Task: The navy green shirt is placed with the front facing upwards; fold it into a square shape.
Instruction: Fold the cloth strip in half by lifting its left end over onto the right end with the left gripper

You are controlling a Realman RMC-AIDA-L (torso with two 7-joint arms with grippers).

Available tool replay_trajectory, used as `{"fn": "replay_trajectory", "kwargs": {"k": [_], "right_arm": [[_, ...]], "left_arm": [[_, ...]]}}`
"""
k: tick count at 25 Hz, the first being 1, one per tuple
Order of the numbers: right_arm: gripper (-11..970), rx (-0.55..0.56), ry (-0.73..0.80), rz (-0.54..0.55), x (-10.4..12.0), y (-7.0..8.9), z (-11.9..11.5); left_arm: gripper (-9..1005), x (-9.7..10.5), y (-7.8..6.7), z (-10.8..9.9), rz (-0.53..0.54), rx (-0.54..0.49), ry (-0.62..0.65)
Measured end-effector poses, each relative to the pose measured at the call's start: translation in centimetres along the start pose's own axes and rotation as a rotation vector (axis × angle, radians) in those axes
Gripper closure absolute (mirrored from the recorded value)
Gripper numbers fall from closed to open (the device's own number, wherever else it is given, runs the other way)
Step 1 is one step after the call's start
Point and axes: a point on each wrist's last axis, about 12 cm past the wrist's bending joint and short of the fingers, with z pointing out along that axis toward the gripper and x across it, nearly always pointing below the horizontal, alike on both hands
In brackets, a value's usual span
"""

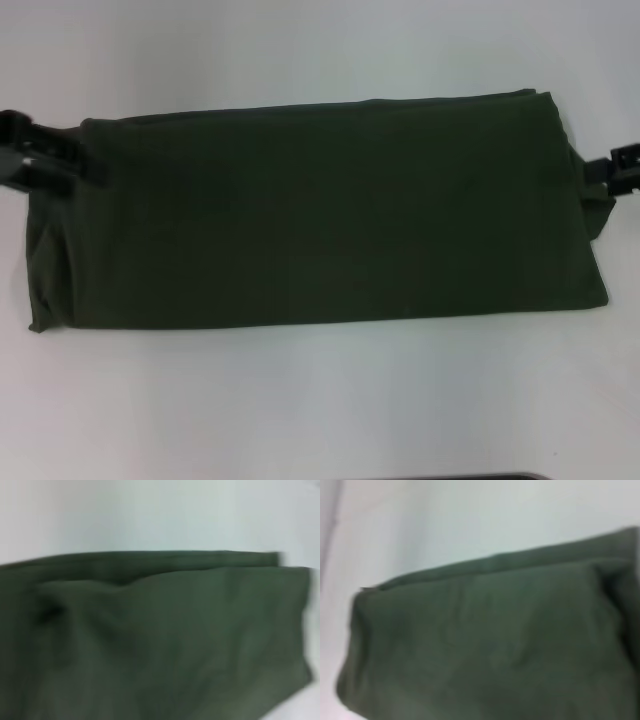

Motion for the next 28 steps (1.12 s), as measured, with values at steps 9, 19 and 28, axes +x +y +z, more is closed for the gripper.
{"fn": "replay_trajectory", "kwargs": {"k": [9,19,28], "right_arm": [[266,-0.098,-0.067,-0.061,-0.3,0.8,1.0],[155,-0.104,-0.06,-0.036,0.2,0.5,1.0],[163,-0.122,-0.065,-0.006,0.3,0.5,1.1]], "left_arm": [[222,0.0,-0.2,2.4,0.047,0.169,-0.068],[147,0.6,1.2,1.9,-0.068,0.176,-0.141],[119,1.9,3.0,1.1,-0.197,0.067,-0.094]]}}
